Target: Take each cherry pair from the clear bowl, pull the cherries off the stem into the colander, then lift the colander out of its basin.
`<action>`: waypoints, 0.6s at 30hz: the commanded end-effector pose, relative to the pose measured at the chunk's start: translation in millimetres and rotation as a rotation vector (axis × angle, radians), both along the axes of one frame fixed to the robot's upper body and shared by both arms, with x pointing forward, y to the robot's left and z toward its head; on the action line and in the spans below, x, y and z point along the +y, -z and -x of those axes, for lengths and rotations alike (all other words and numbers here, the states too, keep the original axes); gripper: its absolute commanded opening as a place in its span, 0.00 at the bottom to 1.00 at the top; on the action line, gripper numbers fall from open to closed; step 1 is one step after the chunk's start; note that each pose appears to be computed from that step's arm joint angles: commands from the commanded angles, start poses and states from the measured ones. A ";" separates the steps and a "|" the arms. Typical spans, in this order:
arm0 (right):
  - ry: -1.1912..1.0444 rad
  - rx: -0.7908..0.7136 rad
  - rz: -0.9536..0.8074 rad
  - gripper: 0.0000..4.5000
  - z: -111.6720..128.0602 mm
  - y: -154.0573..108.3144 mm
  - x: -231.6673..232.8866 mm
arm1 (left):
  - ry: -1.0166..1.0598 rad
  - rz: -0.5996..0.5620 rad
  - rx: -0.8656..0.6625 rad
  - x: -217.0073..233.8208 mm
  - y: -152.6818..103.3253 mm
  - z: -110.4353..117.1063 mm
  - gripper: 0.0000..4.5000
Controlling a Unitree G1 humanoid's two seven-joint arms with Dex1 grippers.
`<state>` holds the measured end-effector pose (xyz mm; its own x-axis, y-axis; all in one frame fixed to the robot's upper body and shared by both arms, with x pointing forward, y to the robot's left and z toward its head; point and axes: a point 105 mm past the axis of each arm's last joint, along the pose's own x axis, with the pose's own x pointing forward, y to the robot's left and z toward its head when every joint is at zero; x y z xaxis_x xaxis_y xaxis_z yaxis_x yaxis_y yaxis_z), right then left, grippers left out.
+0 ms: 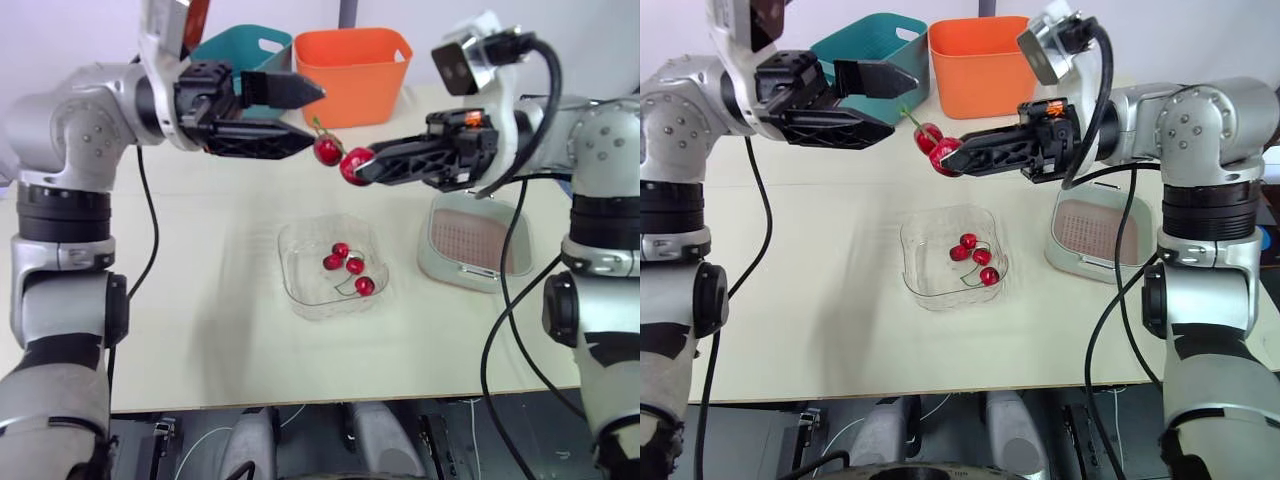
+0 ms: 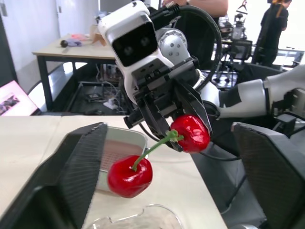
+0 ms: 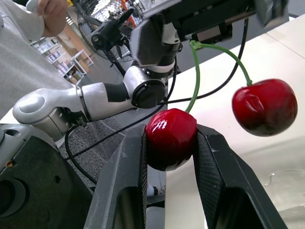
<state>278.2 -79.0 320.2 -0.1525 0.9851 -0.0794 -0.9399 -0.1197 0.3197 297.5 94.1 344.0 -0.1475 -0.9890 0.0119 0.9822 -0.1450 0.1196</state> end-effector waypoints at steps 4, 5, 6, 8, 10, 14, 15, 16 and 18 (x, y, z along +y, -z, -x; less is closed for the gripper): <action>-0.025 -0.058 -0.039 0.24 10.8 -16.2 -0.6 | 0.031 0.023 -0.050 -3.1 -12.8 6.5 0.57; -0.025 -0.057 -0.039 0.24 10.9 -15.9 -0.6 | 0.030 0.022 -0.054 -3.6 -12.5 6.2 0.57; -0.025 -0.056 -0.039 0.24 11.0 -15.6 -0.5 | 0.029 0.021 -0.057 -4.0 -12.0 5.8 0.57; -0.025 -0.055 -0.039 0.24 11.1 -15.2 -0.3 | 0.029 0.015 -0.062 -5.0 -9.8 5.5 0.57; -0.027 -0.052 -0.039 0.24 11.4 -14.6 0.3 | 0.035 0.013 -0.061 -6.0 -8.3 6.1 0.57; -0.033 -0.049 -0.038 0.24 12.3 -13.4 1.6 | 0.051 0.021 -0.053 -8.5 -8.3 7.8 0.57; -0.034 -0.049 -0.037 0.24 12.5 -13.2 1.8 | 0.056 0.025 -0.051 -9.3 -8.3 8.2 0.53; -0.035 -0.047 -0.037 0.24 12.7 -13.0 2.0 | 0.065 0.033 -0.043 -10.2 -9.0 9.3 0.49; -0.036 -0.045 -0.037 0.24 12.9 -12.8 2.2 | 0.082 0.042 -0.032 -11.2 -9.7 11.6 0.37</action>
<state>272.7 -74.9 323.4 -0.1715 0.9834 -0.0589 -0.9372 -0.1444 0.3174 296.0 82.1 340.4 -0.2011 -0.9790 0.0332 0.9750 -0.1967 0.1036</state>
